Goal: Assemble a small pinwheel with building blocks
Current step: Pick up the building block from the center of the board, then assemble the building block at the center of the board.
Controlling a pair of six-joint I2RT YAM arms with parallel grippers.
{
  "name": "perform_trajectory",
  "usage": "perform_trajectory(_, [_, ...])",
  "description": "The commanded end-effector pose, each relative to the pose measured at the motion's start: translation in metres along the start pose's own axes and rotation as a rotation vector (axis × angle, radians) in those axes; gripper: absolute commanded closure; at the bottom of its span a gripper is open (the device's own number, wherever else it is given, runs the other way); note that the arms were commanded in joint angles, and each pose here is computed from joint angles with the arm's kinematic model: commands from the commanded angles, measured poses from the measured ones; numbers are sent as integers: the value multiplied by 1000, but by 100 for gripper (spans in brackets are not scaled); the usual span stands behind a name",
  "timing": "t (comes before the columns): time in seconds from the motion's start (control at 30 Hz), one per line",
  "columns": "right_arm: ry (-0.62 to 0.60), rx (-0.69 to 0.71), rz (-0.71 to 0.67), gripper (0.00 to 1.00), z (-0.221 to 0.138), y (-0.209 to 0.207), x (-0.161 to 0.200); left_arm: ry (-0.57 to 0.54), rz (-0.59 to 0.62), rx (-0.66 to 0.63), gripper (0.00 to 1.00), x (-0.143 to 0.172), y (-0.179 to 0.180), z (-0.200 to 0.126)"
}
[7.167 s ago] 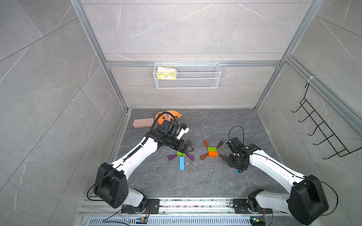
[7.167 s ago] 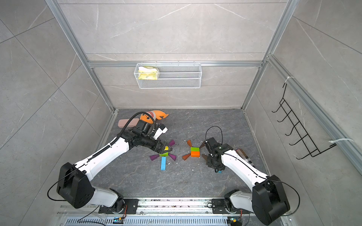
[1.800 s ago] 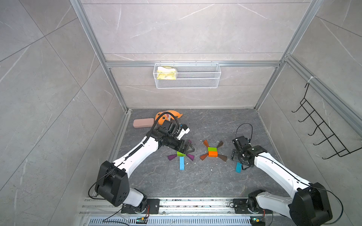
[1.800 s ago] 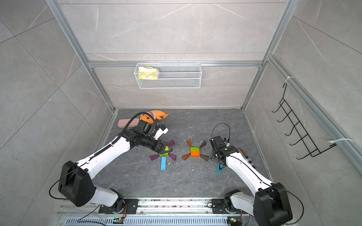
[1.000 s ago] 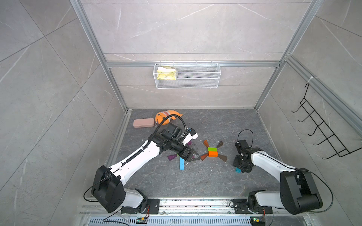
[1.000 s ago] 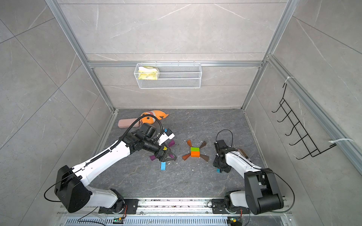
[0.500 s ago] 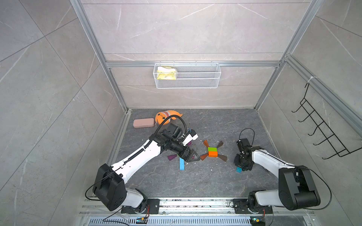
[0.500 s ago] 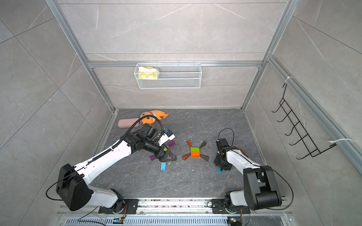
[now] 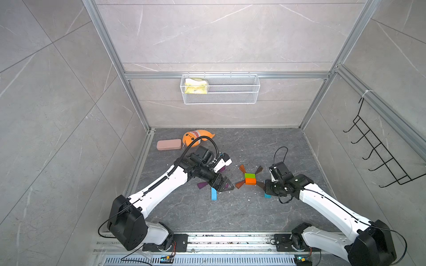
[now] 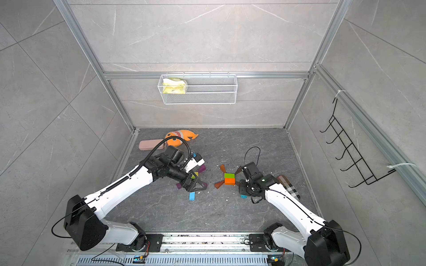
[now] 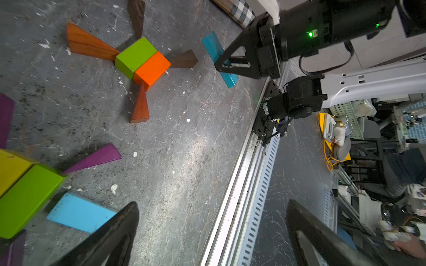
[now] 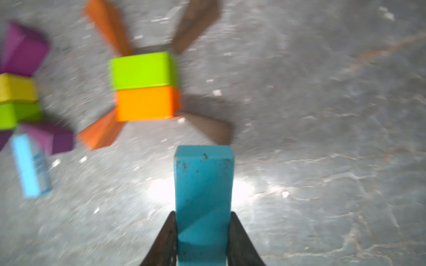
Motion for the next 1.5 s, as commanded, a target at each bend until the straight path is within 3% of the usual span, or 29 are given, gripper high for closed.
perform_trajectory(0.0, [87,65,-65,80,3,6,17,-83,5,-72,0,1,-4,-26])
perform_trajectory(0.37, [144,109,-132,80,57,43,38,-85,-279,-156,0,47,22,-25])
perform_trajectory(0.6, [151,165,-149,80,82,50,38,-129,-274,-177,0,46,26,-34])
perform_trajectory(1.13, [145,291,-89,78,90,55,28,-189,-255,-136,0,40,25,-43])
perform_trajectory(1.47, [132,297,-83,76,91,58,25,-193,-249,-123,0,39,24,-43])
Point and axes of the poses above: each gripper's point midway between its finger pads, its own z axis out along the fingers, its own y axis along the line the jaws close on, x = y × z, the point moved 7 cm from there along -z, back along the fingers, and after that the axes turned 8 degrees about z, right-handed, at the moved point
